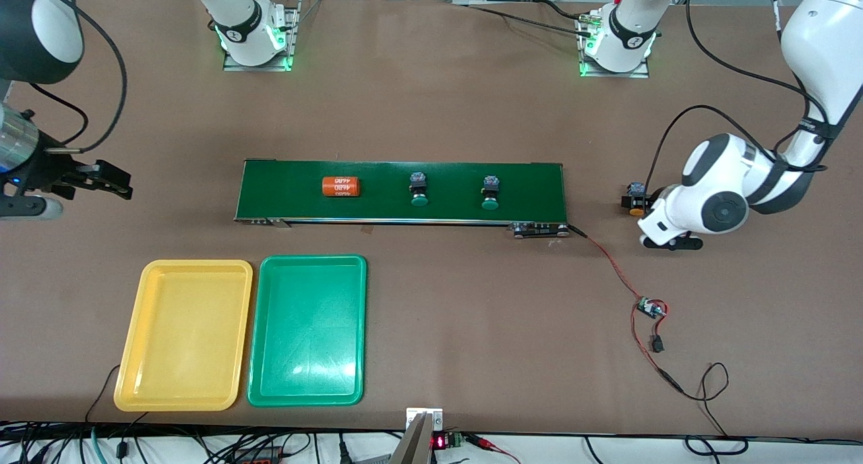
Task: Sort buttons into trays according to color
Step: 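Place the yellow button on the belt while the right gripper grasps green button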
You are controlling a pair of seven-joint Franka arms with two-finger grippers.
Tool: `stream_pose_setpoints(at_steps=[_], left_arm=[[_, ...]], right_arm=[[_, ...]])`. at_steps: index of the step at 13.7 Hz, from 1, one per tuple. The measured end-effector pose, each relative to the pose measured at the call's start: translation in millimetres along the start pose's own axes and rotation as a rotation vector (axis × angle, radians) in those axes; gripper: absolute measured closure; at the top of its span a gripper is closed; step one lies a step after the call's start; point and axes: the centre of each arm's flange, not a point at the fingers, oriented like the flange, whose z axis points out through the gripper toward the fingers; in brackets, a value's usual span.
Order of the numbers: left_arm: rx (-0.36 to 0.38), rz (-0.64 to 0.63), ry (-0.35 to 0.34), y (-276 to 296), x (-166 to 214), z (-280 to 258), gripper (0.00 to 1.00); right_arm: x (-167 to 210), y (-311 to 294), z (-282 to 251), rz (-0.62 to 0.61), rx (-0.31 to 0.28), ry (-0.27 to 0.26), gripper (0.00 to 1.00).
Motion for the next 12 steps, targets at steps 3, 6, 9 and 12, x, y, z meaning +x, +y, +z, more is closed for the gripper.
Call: stream_pose_setpoints(at_steps=[3, 6, 9, 12], left_arm=[[-0.038, 0.008, 0.031, -0.3, -7.3, 20.1, 0.01], [-0.051, 0.014, 0.025, 1.6, -13.6, 31.6, 0.26], [-0.055, 0.008, 0.017, -2.3, -16.0, 35.6, 0.57], [-0.045, 0.021, 0.026, 3.8, -13.4, 14.0, 0.58]], right_arm=[[6.1, -5.9, 19.0, -0.006, -0.007, -0.031, 0.0], [8.8, -24.5, 32.0, -0.005, 0.021, -0.054, 0.0], [6.7, -108.0, 41.6, 0.058, 0.05, -0.072, 0.0], [-7.8, -219.2, 66.1, 0.038, 0.025, -0.09, 0.0]])
